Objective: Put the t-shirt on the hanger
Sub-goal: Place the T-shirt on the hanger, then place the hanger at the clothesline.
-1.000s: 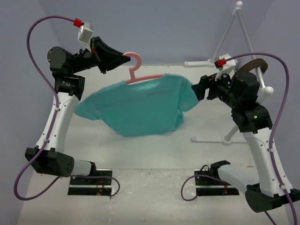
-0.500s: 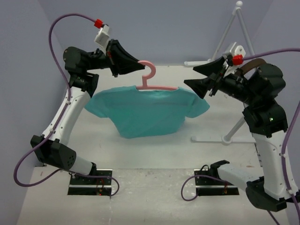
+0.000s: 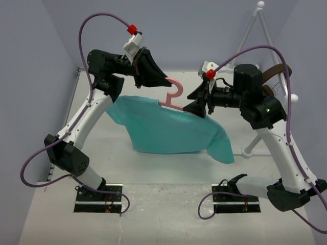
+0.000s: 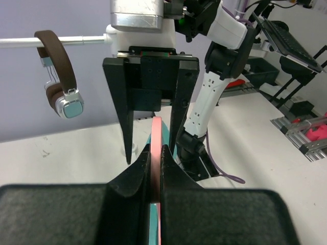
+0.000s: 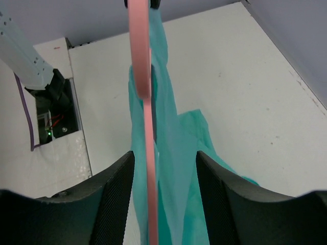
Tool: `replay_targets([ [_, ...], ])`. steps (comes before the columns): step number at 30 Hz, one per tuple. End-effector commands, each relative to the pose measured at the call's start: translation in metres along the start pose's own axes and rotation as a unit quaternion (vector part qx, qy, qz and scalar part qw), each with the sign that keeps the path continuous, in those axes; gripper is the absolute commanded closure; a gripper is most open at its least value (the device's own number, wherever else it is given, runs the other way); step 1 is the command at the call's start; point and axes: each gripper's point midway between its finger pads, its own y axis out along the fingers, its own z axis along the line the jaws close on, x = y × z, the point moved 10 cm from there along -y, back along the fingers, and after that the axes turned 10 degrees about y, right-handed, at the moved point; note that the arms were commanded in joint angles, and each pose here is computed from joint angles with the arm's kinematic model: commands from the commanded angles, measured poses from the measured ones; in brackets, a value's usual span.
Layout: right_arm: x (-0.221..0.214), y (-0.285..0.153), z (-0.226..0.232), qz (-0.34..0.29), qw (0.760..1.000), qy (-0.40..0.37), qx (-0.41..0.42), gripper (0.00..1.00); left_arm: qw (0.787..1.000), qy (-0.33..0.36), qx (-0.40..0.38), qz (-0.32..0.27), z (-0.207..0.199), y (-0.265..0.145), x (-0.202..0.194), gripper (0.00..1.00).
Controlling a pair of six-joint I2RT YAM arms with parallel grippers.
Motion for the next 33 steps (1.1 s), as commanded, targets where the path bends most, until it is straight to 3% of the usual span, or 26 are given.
replay_targets([
  [1, -0.016, -0.017, 0.007, 0.017, 0.999, -0.011, -0.038, 0.53, 0.998, 0.056, -0.018, -0.009, -0.013, 0.002, 0.028, 1.00],
  [3, -0.021, -0.016, 0.011, 0.027, 0.999, -0.001, -0.017, 0.61, 0.998, 0.055, -0.017, -0.012, -0.011, 0.003, 0.030, 1.00],
  [11, -0.029, -0.013, 0.010, 0.031, 0.999, 0.013, -0.008, 0.67, 0.999, 0.045, -0.022, -0.020, -0.003, 0.009, 0.032, 1.00],
  [14, -0.030, -0.012, 0.009, 0.023, 0.999, 0.010, -0.020, 0.93, 0.998, 0.047, -0.024, -0.023, 0.001, 0.011, 0.035, 1.00],
  [17, -0.028, -0.017, 0.010, -0.003, 0.999, 0.006, -0.041, 1.00, 0.999, 0.040, -0.018, -0.027, 0.005, 0.013, 0.035, 1.00],
  [20, -0.024, -0.024, 0.014, -0.049, 0.996, 0.014, -0.074, 1.00, 0.998, 0.034, 0.023, -0.045, 0.018, 0.011, 0.034, 0.77],
  [25, -0.026, -0.029, 0.016, -0.070, 0.990, 0.056, -0.110, 1.00, 0.987, 0.039, 0.124, -0.091, 0.030, -0.001, 0.037, 0.61],
  [27, -0.029, -0.031, 0.016, -0.069, 0.988, 0.067, -0.121, 1.00, 0.982, 0.042, 0.152, -0.106, 0.031, -0.006, 0.042, 0.19],
  [28, -0.030, -0.031, 0.015, -0.066, 0.987, 0.070, -0.127, 1.00, 0.976, 0.044, 0.175, -0.120, 0.033, -0.007, 0.045, 0.04],
  [30, -0.034, -0.030, 0.010, -0.055, 0.983, 0.080, -0.153, 1.00, 0.962, 0.047, 0.230, -0.139, 0.033, -0.012, 0.051, 0.00],
  [33, -0.038, -0.027, 0.000, -0.055, 0.967, 0.125, -0.214, 1.00, 0.898, 0.030, 0.403, -0.175, 0.029, -0.031, 0.066, 0.00],
])
